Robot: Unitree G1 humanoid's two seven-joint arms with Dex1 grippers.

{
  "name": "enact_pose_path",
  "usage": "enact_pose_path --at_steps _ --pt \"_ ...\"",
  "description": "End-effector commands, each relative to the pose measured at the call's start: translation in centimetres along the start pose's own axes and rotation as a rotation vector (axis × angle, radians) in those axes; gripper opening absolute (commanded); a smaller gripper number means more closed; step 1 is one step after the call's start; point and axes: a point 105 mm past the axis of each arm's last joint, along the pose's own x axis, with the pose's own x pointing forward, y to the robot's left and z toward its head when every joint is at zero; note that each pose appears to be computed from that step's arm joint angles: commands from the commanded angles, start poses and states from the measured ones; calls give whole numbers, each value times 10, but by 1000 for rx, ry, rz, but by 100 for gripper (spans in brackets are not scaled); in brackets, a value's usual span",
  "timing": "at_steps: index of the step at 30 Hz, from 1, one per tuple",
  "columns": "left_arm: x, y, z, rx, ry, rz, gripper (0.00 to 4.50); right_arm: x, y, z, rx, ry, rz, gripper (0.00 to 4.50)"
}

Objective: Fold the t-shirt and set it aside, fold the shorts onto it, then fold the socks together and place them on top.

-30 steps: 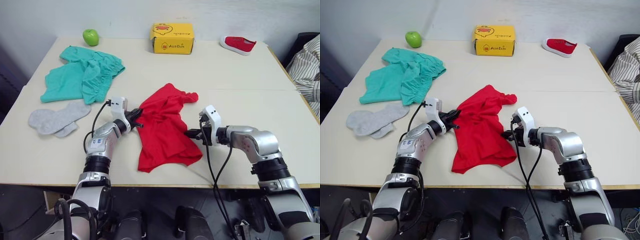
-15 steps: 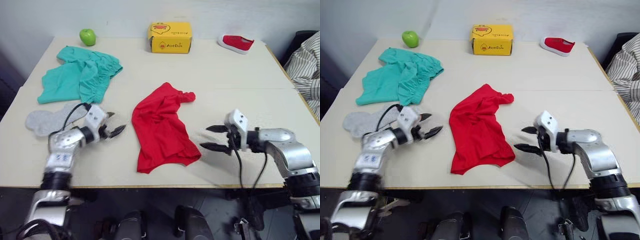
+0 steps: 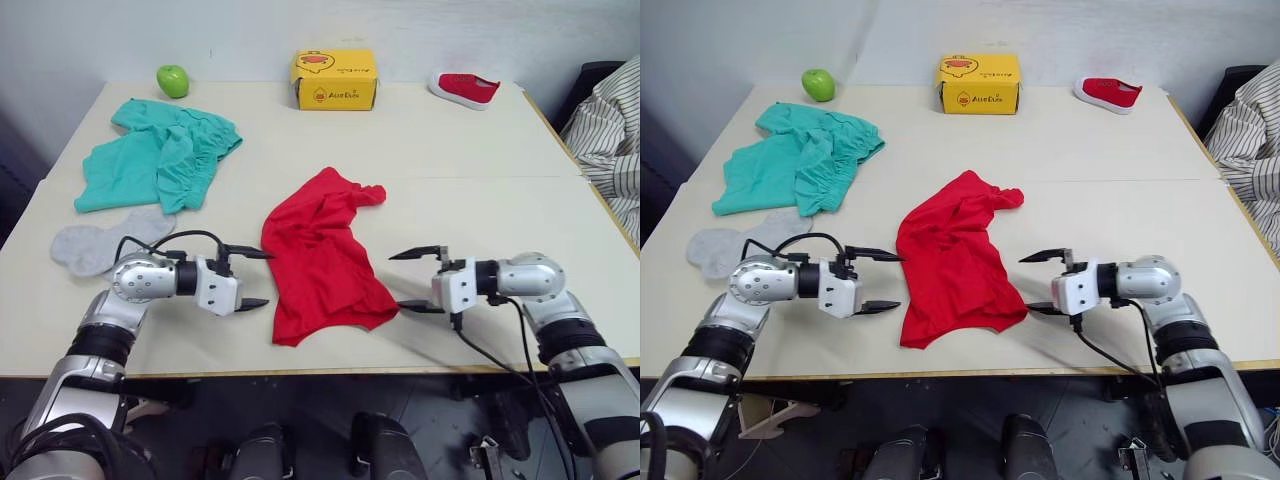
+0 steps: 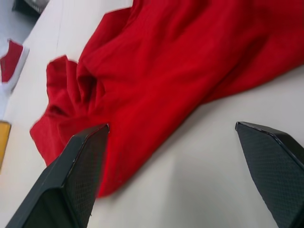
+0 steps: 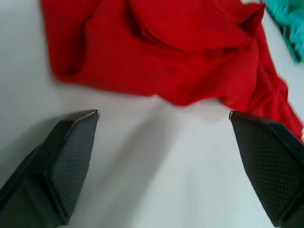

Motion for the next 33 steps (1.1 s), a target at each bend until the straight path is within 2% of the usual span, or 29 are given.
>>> enact_pose_path --at_steps 1,11,12,14,18,24,25,27,33 --pt "18 -13 5 41 -38 -72 447 22 10 8 -67 -50 51 450" --pt "44 -5 0 63 -25 -88 447 48 10 4 -77 -19 81 450" --pt "47 -6 1 63 -33 -96 406 49 11 4 -70 -19 87 410" --pt "51 -8 3 64 -48 -114 358 49 13 3 -64 -16 103 360" --pt "62 -17 9 76 -88 -188 220 45 13 -1 -20 3 102 213" --pt "72 -19 13 72 -109 -225 17 37 10 -1 17 25 81 2" --pt "73 -18 12 48 -105 -227 2 35 10 -2 33 34 76 0" --pt "73 -16 13 24 -118 -224 2 29 14 -2 71 47 78 0" --pt "58 -16 38 -106 -279 -218 2 0 21 6 209 131 80 0"
